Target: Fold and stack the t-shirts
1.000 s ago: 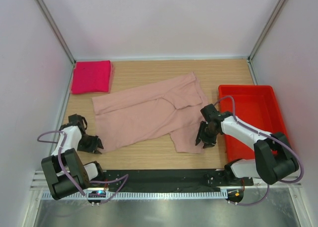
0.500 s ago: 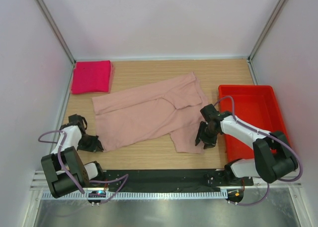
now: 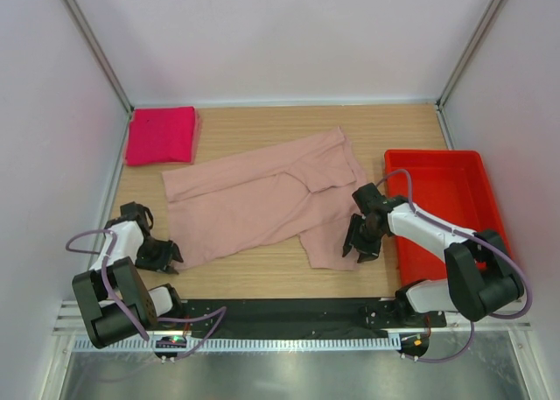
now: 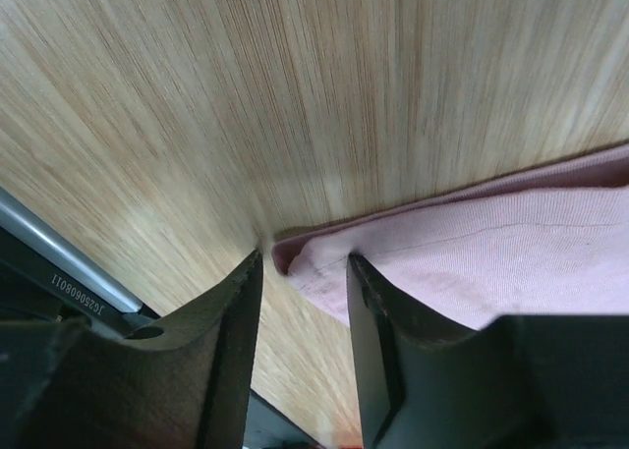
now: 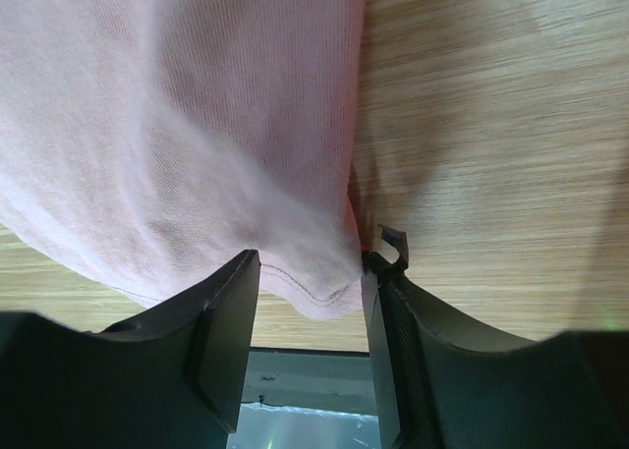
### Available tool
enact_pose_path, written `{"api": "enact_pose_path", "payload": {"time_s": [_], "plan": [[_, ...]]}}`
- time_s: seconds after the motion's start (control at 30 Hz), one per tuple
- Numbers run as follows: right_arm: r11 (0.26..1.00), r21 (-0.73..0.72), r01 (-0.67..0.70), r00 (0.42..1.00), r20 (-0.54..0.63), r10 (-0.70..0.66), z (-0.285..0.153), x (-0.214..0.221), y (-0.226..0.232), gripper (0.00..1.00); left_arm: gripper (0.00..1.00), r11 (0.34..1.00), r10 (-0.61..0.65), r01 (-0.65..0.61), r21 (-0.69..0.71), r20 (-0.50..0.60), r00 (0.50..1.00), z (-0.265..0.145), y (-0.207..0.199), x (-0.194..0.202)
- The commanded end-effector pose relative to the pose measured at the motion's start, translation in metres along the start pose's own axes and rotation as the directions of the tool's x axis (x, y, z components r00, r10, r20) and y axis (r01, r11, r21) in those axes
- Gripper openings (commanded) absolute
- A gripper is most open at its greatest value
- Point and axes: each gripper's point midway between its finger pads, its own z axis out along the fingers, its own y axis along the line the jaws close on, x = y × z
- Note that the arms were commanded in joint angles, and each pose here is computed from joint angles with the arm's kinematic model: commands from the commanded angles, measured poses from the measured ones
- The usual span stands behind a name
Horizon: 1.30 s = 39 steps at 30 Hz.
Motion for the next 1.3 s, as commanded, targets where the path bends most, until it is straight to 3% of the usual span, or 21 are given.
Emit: {"api": "enact_pose_path", "payload": {"time_s": [0.0,0.1,0.23,0.37,0.6,0.9,1.03,1.13,1.2,1.27], "plan": [[1.000,-0.026,0.008,1.000,0.026,-0.007,-0.005,-0.008,0.008,0.52,0.40,0.999,-0.045,0.045,-0.005,0.020,0.999,0.006,0.001,-0.006],[1.000,-0.011,0.008,1.000,0.024,-0.008,-0.005,-0.007,0.004,0.53,0.35,0.999,-0.051,0.052,-0.013,0.015,0.999,0.012,0.001,-0.007],[1.000,-0.006,0.004,1.000,0.023,-0.004,-0.006,-0.007,0.003,0.53,0.09,0.998,-0.050,0.050,-0.034,0.005,0.999,0.017,0.003,-0.006],[1.000,-0.006,0.001,1.000,0.022,-0.001,-0.007,-0.007,0.002,0.54,0.01,0.999,-0.048,0.049,-0.019,0.012,0.999,0.015,0.002,-0.006],[1.000,-0.016,0.006,1.000,-0.016,-0.006,-0.001,0.002,0.000,0.58,0.00,0.999,-0.036,0.036,0.007,0.002,0.999,0.011,-0.001,-0.004],[1.000,-0.024,0.014,0.999,-0.043,-0.015,0.005,0.008,-0.002,0.55,0.00,0.999,-0.024,0.024,0.034,0.004,1.000,0.008,-0.006,-0.004],[0.998,-0.030,0.060,0.998,-0.016,-0.061,0.001,-0.001,0.002,0.37,0.00,0.999,-0.020,0.020,0.037,-0.003,1.000,0.008,-0.006,-0.003],[0.991,-0.071,0.110,0.993,0.057,-0.106,-0.023,-0.024,0.024,0.08,0.00,0.999,-0.021,0.021,0.041,-0.002,1.000,0.007,-0.006,-0.003],[0.985,-0.111,0.129,0.989,0.089,-0.120,-0.036,-0.040,0.044,0.01,0.00,0.999,-0.021,0.021,0.042,0.000,1.000,0.008,-0.006,-0.002],[0.977,-0.159,0.145,0.986,0.106,-0.129,-0.049,-0.056,0.068,0.01,0.00,0.999,-0.021,0.021,0.042,0.000,1.000,0.007,-0.006,-0.002]]}}
